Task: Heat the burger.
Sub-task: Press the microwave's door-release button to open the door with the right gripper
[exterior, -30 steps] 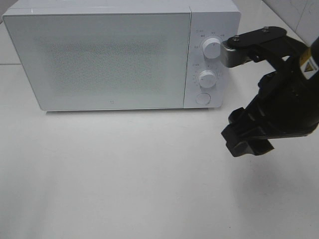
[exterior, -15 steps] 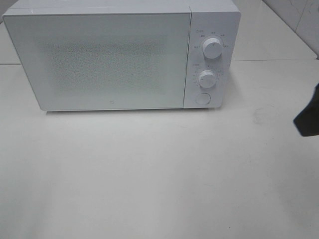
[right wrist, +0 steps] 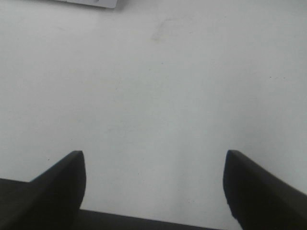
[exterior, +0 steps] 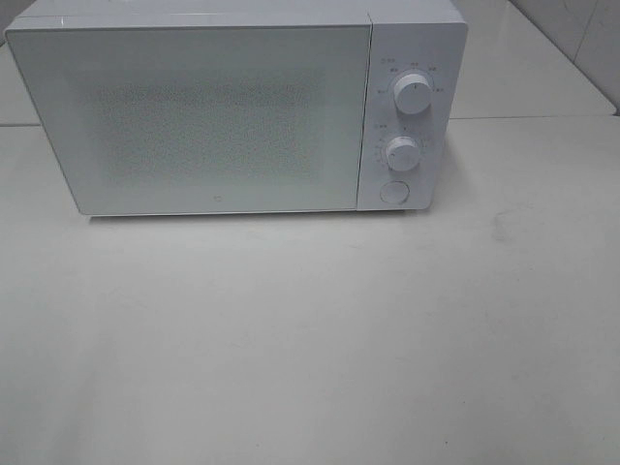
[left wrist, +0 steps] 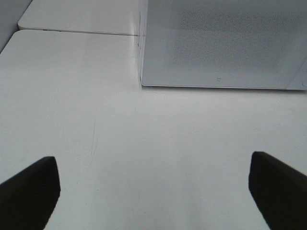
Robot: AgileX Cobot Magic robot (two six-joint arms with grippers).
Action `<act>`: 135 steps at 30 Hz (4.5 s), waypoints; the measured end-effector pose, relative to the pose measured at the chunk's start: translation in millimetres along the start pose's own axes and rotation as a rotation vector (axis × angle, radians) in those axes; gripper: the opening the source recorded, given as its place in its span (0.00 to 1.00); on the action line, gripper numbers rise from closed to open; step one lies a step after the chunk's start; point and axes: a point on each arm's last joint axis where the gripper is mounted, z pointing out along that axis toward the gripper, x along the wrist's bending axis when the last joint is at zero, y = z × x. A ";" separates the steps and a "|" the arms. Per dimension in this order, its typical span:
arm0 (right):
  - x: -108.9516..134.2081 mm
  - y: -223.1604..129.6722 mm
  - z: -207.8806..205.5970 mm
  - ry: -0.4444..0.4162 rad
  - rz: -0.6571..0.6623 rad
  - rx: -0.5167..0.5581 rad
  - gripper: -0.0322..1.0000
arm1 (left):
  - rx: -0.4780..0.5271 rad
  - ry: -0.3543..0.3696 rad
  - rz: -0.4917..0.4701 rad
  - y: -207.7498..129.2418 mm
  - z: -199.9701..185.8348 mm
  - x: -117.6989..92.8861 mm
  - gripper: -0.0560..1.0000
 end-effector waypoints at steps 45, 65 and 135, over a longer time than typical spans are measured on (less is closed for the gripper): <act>-2.3 -82.0 -20.8 -0.071 0.090 -0.331 0.76 | 0.000 0.000 0.000 0.0 0.0 0.0 0.99; -3.3 -51.5 -25.3 -0.068 0.085 -0.412 0.76 | 0.000 0.000 0.000 0.0 0.0 0.0 0.99; -7.3 34.0 192.3 -0.024 0.093 -0.528 0.76 | 0.000 0.000 0.000 0.0 0.0 0.0 0.99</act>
